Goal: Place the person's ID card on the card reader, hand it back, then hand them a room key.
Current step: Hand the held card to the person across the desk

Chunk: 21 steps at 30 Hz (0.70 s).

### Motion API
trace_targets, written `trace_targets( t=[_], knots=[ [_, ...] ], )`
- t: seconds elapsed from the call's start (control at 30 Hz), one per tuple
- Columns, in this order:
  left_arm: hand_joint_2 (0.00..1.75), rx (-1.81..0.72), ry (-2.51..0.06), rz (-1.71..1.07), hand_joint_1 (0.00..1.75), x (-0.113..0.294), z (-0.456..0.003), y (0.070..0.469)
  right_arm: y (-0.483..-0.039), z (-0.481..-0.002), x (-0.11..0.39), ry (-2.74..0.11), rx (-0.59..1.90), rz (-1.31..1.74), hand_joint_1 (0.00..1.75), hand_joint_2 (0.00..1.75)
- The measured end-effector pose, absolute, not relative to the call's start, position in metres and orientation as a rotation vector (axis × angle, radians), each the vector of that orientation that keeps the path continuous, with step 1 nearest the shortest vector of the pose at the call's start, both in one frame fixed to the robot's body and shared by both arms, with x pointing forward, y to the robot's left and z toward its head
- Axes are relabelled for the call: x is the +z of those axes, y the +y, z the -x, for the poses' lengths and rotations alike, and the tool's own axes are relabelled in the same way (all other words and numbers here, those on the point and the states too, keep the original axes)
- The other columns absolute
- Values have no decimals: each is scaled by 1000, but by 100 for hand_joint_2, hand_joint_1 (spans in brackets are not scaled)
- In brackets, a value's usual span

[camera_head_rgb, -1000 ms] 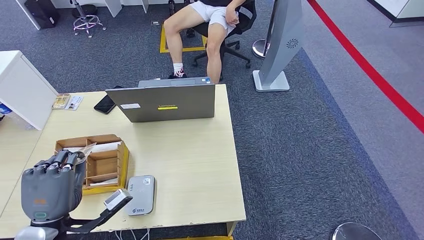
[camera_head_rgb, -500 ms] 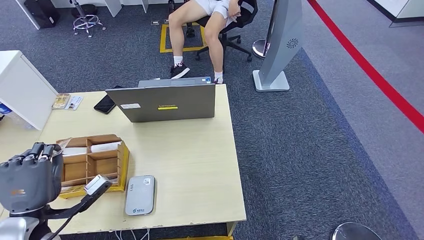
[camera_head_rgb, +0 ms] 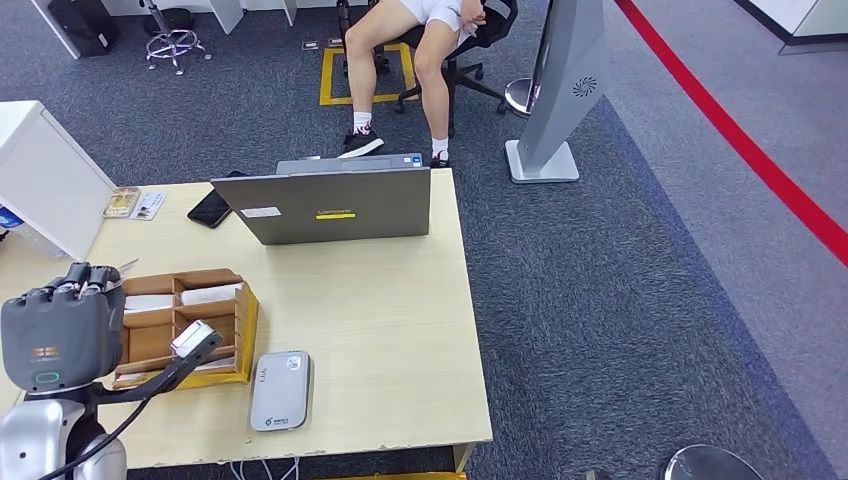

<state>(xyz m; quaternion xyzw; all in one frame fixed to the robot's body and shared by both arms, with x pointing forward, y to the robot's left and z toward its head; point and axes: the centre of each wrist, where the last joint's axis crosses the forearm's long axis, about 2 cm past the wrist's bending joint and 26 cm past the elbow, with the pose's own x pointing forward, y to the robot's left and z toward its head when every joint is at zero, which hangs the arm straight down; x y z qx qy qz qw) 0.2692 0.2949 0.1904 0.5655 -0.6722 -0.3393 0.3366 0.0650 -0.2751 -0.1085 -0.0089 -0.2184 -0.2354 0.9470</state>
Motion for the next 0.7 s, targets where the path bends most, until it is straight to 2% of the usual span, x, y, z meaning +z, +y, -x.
trace_targets(
  t=[0.7],
  knots=[
    [175,-934,-1684,-1485,175,180,-284,303,-278,-63,-109,-376,-517,27,0,175]
  ],
)
